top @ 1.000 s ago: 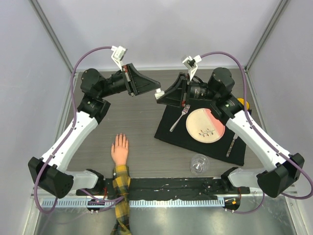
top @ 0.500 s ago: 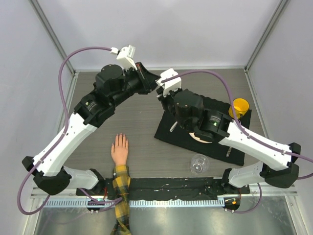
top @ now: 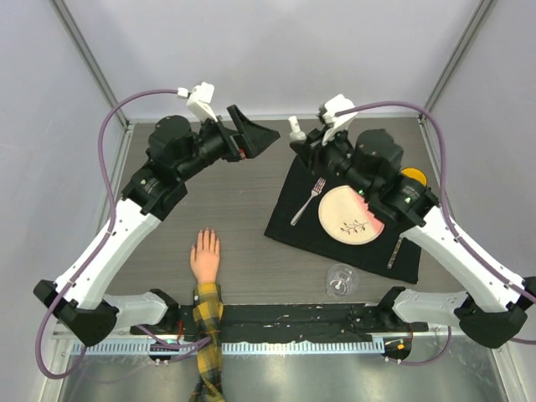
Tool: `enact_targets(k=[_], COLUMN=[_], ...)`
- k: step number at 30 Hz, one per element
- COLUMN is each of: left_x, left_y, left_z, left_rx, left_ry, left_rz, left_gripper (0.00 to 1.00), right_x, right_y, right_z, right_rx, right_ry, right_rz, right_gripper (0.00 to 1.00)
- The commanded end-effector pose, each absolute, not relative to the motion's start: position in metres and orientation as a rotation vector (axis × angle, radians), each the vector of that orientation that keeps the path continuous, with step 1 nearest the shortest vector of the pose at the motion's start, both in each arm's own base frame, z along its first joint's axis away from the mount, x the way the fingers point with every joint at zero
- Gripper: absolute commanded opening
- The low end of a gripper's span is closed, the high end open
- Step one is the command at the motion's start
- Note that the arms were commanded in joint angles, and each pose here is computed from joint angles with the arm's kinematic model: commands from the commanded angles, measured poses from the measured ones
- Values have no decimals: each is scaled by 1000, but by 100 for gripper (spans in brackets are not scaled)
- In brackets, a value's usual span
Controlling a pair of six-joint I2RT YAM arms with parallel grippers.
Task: Paint the nails
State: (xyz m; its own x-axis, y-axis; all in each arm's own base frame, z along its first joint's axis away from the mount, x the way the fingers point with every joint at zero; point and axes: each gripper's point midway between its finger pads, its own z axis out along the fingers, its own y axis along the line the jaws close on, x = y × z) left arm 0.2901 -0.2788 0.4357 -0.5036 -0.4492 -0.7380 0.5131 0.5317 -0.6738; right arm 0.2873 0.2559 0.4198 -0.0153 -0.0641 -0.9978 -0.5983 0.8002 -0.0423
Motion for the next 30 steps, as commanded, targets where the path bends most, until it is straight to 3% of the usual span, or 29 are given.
enact_targets(k=[1, 3, 7, 12, 16, 26, 30], left_x=[268, 262, 252, 252, 248, 229, 229], left_y=[-268, -266, -276, -288, -292, -306, -307], left_z=[489, 502, 508, 513, 518, 515, 516], left_rx=[186, 219, 320, 413, 471, 591, 593], left_ry=[1520, 1463, 1414, 1375, 1357, 1345, 1340], left_rz=[-1369, -1489, -1677, -1807, -1821, -1874, -1872], left_gripper=[100, 98, 74, 64, 40, 60, 53], right_x=[259, 251, 236, 225, 226, 230, 232], right_y=[274, 277, 280, 284, 288, 290, 289], right_z=[445, 446, 466, 467, 463, 461, 458], right_rx=[-665, -736, -706, -713, -710, -699, -693], right_ry=[1460, 1447, 1395, 1354, 1372, 1389, 1396], right_rz=[863, 999, 1273, 1479, 1524, 1527, 1511], right_gripper=[0, 0, 0, 0, 0, 0, 0])
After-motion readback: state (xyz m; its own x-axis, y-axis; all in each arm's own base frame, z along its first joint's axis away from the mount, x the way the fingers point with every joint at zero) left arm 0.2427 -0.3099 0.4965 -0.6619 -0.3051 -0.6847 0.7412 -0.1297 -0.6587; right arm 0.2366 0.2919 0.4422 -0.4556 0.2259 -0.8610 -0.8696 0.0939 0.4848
